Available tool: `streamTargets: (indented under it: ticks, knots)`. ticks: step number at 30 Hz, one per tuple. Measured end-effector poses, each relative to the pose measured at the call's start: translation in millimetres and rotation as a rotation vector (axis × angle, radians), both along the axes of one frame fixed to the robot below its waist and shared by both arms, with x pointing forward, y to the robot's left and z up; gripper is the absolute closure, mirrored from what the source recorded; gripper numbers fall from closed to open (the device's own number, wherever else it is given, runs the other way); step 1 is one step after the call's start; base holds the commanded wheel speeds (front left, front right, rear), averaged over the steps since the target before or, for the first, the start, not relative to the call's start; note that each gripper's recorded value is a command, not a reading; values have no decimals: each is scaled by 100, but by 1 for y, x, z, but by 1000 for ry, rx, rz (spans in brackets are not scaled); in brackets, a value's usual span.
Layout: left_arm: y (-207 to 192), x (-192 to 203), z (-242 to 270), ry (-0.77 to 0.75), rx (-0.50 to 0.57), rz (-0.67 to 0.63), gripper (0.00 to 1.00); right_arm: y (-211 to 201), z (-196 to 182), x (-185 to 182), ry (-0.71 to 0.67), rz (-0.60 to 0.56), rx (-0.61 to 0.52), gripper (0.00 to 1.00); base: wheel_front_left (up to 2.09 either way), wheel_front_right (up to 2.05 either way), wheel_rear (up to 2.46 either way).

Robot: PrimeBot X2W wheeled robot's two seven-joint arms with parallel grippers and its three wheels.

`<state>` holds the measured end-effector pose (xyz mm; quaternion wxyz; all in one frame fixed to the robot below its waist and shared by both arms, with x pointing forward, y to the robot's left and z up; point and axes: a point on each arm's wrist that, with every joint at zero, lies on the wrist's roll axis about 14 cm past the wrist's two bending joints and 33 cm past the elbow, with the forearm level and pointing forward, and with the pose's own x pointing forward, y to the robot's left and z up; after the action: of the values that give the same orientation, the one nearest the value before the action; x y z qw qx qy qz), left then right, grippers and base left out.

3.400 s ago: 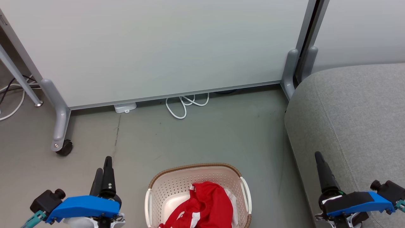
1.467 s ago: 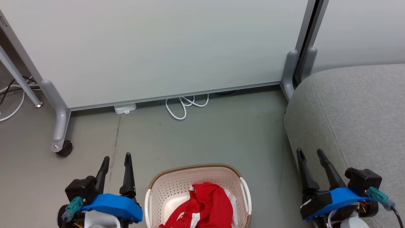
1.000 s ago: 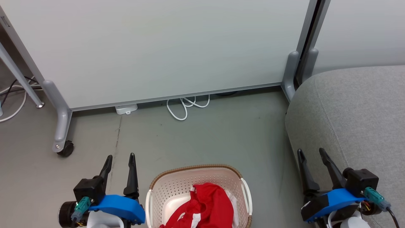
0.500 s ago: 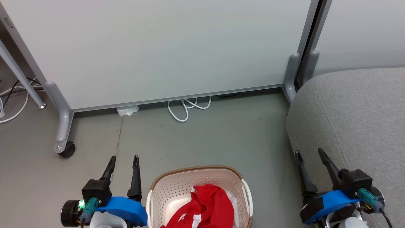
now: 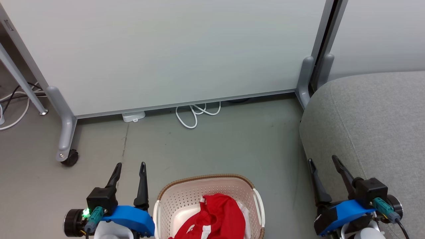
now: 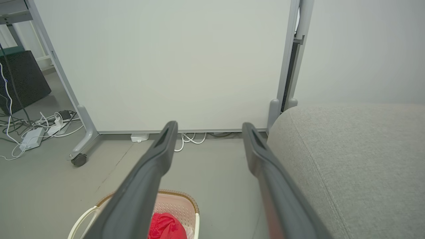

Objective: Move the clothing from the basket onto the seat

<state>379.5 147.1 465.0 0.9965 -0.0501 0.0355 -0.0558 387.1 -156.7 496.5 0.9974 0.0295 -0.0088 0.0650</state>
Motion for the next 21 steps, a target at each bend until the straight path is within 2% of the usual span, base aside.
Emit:
streamTargets:
  ticks: [12, 21]
  knots:
    - [-14, 7, -19, 57, -4, -41, 0, 0, 4, 6, -11, 2, 5, 0, 0, 0, 0]
    - [-46, 37, -66, 193, 39, -184, 0, -7, -1, 30, -7, -10, 0, 0, 0, 0, 0]
